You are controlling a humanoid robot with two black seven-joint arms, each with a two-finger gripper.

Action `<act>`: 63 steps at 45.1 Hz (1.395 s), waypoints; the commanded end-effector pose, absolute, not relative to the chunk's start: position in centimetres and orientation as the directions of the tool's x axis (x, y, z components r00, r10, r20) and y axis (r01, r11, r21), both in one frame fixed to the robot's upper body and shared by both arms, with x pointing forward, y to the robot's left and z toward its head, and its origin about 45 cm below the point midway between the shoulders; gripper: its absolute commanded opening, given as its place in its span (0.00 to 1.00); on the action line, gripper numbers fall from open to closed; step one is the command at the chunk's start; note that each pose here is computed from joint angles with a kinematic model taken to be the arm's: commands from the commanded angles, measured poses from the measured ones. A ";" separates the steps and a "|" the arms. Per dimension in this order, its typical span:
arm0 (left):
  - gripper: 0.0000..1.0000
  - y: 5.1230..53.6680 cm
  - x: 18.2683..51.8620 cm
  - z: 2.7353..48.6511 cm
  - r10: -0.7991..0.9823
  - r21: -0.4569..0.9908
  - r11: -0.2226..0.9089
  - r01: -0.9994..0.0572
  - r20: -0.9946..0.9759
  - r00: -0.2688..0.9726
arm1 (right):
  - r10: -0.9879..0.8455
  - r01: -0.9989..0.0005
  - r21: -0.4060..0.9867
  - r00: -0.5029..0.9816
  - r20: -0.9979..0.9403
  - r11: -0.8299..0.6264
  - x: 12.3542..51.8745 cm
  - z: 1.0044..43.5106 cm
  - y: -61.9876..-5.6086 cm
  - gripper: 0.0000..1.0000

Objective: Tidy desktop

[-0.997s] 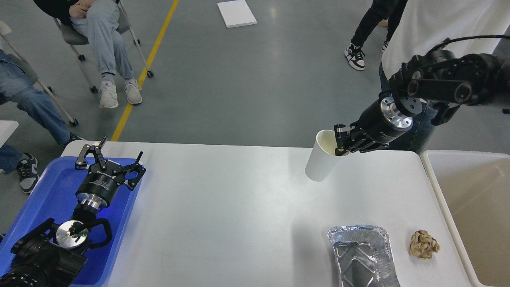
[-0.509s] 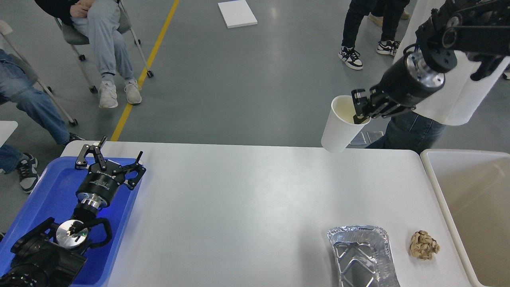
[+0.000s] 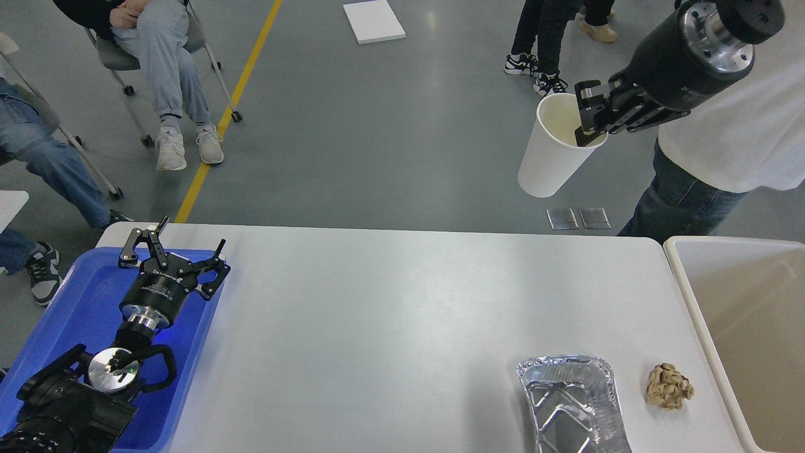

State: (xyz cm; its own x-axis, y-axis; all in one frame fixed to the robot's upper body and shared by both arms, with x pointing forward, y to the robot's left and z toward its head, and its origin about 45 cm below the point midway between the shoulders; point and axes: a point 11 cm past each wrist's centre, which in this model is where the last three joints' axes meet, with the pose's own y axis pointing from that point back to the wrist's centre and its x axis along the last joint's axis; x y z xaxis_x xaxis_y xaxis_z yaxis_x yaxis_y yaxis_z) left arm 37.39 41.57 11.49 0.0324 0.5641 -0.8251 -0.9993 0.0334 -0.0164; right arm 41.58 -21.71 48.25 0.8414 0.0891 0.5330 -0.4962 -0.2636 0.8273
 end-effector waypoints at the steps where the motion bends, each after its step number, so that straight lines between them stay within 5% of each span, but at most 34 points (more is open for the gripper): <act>1: 1.00 41.6 37.4 11.5 0.564 -0.017 0.033 -0.999 -0.825 0.032 | 0.064 -0.500 0.822 0.843 0.534 -0.273 41.5 48.4 -22.4 0.00; 27: 1.00 41.7 37.4 11.5 0.565 -0.017 0.032 -0.999 -0.825 0.032 | -0.231 -0.555 0.764 0.832 0.505 -0.329 42.2 44.2 -31.7 0.00; 63: 1.00 41.6 37.4 11.5 0.565 -0.016 0.033 -0.999 -0.824 0.032 | -0.803 -0.831 0.515 0.448 0.392 -0.212 40.8 35.5 -47.2 0.00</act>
